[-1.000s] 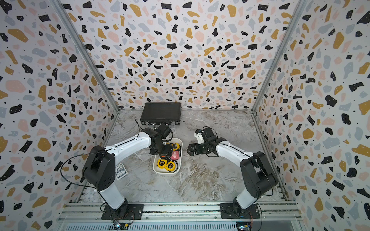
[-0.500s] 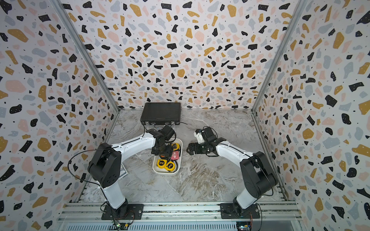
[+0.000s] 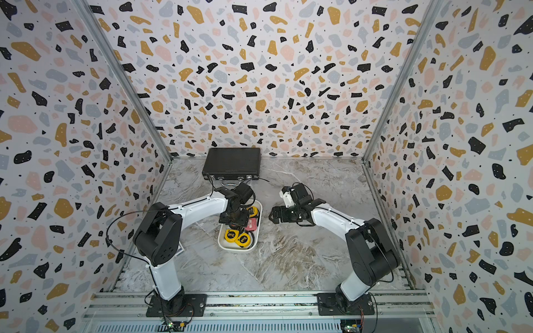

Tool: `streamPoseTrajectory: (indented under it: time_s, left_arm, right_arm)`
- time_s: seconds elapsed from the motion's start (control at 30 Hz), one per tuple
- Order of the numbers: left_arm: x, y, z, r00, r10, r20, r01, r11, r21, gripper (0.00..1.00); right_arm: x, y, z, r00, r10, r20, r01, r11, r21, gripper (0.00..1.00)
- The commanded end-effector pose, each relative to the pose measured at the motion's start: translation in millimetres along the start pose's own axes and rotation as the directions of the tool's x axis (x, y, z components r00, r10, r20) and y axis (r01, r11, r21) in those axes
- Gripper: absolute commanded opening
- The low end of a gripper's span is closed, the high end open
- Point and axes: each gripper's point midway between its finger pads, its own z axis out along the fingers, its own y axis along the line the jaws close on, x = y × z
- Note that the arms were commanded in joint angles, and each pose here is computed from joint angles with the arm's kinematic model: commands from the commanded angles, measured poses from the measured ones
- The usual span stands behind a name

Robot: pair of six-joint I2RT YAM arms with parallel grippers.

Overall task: Take the tape measure out of the storage box
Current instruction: Pick up the tape measure from the storage box.

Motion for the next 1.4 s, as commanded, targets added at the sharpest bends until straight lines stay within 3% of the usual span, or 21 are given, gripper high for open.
streamPoseTrajectory:
  time_s: [0.0, 0.13, 0.4, 0.57, 0.7, 0.9, 1.0, 1.17, 1.37]
  left_arm:
    - [-4, 0, 5, 1.000, -0.018, 0.012, 0.018, 1.000, -0.010, 0.73]
    - [-7, -2, 5, 1.000, -0.019, 0.018, 0.019, 1.000, 0.000, 0.66]
    - [-3, -4, 17, 1.000, -0.003, -0.018, 0.003, 1.000, -0.011, 0.73]
    - [-5, -7, 22, 1.000, 0.001, -0.025, -0.001, 1.000, -0.010, 0.70]
    - [-9, -7, 19, 1.000, -0.005, -0.011, 0.005, 1.000, -0.006, 0.59]
    - [-11, -6, 6, 1.000, -0.024, 0.010, 0.024, 1.000, 0.009, 0.20]
    - [-9, -5, -7, 0.998, -0.048, 0.026, 0.048, 0.999, 0.025, 0.10]
    - [-4, 1, -35, 0.992, -0.110, 0.067, 0.106, 0.992, 0.062, 0.00]
    - [8, 10, -68, 0.975, -0.196, 0.105, 0.184, 0.976, 0.113, 0.00]
  right_arm:
    - [-2, 2, 0, 1.000, 0.005, 0.009, -0.005, 1.000, -0.012, 0.94]
    - [-2, 1, 1, 1.000, 0.010, 0.009, -0.010, 1.000, -0.012, 0.93]
    - [-2, 2, 4, 1.000, 0.018, 0.007, -0.018, 1.000, -0.022, 0.93]
    - [-2, 2, 3, 1.000, 0.017, 0.008, -0.017, 1.000, -0.023, 0.92]
    - [-2, 2, 2, 1.000, 0.015, 0.011, -0.014, 1.000, -0.019, 0.92]
    - [-1, 5, 1, 1.000, 0.012, 0.010, -0.012, 0.999, -0.037, 0.90]
    - [-1, 7, 0, 1.000, 0.007, 0.015, -0.006, 0.999, -0.051, 0.90]
    - [-3, 14, -7, 0.999, -0.006, 0.044, 0.009, 0.997, -0.080, 0.90]
    - [-3, 23, -15, 0.996, -0.008, 0.094, 0.018, 0.993, -0.114, 0.90]
